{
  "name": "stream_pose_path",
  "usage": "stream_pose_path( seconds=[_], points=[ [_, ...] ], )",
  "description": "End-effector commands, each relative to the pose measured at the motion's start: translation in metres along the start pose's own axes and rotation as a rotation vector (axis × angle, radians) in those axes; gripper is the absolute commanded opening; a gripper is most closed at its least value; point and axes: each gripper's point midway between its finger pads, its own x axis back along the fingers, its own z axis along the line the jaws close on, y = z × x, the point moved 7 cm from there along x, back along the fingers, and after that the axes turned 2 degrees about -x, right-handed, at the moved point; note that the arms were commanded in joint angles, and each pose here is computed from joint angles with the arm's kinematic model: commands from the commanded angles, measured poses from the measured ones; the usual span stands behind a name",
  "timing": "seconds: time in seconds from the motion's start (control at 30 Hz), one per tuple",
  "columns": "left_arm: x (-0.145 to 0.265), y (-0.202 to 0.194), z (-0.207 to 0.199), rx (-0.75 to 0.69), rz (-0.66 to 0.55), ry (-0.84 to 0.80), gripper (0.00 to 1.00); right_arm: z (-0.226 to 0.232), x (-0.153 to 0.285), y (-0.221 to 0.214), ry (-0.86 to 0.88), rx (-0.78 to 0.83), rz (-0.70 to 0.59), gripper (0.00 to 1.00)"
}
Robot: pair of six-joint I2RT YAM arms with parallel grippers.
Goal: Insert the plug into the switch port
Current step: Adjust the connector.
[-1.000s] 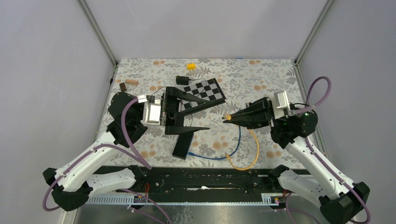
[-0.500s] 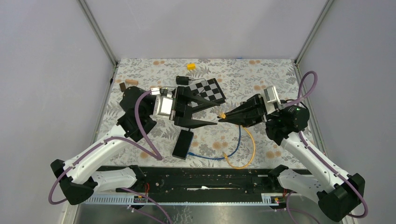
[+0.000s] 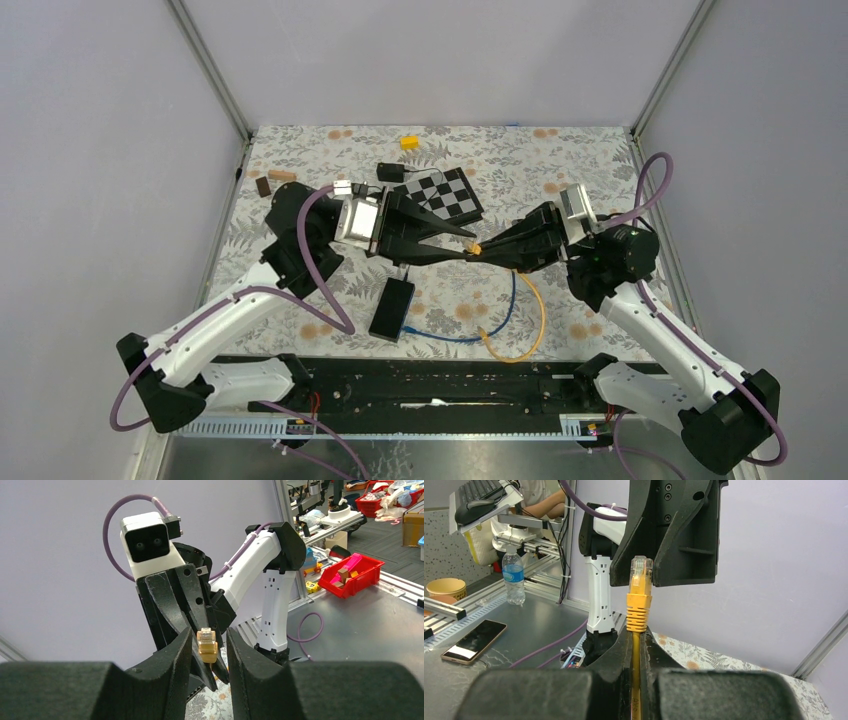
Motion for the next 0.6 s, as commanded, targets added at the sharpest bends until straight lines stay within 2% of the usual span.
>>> stream_pose_path(
  seconds=[0.0, 0.1, 0.2, 0.4, 0.47, 0.57],
  points=[
    [-0.005, 0.021, 0.0, -0.056, -0.047, -0.034, 0.31, 0.003, -0.002, 0.006, 0.009, 0.04, -0.015, 0.0],
    [-0.005, 0.02, 0.0, -0.053, -0.046, -0.037, 0.2, 0.002, -0.002, 0.004, 0.002, 0.035, -0.011, 0.0],
    [-0.004, 0.019, 0.0, -0.052, -0.044, -0.036, 0.0, 0.0, -0.001, 0.001, -0.009, 0.03, 0.0, 0.0],
    [0.004, 0.011, 0.001, -0.061, -0.02, 0.067, 0.0, -0.014, 0.002, -0.011, -0.106, 0.007, 0.048, 0.0],
    [0.005, 0.008, 0.003, -0.049, -0.002, 0.104, 0.0, -0.017, 0.004, -0.014, -0.158, 0.006, 0.054, 0.07],
    [0.005, 0.003, 0.007, -0.035, 0.025, 0.115, 0.0, -0.023, 0.008, -0.017, -0.236, 0.015, 0.065, 0.24]
  ],
)
